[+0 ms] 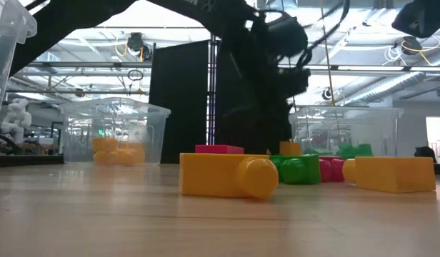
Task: Sort blocks
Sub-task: Put the yellow game piece into the top left transparent bin
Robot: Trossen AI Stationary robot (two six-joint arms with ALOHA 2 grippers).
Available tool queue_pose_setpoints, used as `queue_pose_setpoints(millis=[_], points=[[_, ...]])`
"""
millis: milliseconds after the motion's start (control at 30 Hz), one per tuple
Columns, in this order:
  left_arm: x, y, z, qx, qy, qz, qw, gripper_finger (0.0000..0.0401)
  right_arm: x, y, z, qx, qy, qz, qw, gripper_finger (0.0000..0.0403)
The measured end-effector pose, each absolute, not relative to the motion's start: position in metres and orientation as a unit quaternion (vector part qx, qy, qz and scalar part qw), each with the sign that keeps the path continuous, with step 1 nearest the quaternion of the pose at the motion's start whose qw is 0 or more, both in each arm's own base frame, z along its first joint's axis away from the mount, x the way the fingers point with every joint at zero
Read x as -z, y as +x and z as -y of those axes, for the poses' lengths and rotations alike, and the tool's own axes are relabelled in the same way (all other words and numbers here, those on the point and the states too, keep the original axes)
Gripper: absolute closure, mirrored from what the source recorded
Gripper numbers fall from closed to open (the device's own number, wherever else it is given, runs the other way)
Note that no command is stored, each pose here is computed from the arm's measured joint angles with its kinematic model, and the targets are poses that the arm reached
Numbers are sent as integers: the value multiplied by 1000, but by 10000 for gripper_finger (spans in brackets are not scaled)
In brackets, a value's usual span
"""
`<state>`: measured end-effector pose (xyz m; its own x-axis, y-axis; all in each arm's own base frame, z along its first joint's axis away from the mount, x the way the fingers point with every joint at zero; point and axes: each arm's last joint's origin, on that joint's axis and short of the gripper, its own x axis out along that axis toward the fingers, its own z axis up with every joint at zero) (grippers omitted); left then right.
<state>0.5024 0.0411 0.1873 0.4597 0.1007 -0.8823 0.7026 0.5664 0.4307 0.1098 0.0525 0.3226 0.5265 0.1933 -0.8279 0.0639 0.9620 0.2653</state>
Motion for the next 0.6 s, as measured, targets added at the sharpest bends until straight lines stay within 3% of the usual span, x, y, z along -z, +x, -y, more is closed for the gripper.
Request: queue_pose_setpoints(millis=[300, 600], points=[[-238, 502, -41, 163, 394, -491, 760, 393, -323, 110, -53, -36, 136, -484, 863, 202], [-293, 472, -60, 28, 326, -548, 770, 393, -323, 111, -53, -39, 139, -479, 866, 202]])
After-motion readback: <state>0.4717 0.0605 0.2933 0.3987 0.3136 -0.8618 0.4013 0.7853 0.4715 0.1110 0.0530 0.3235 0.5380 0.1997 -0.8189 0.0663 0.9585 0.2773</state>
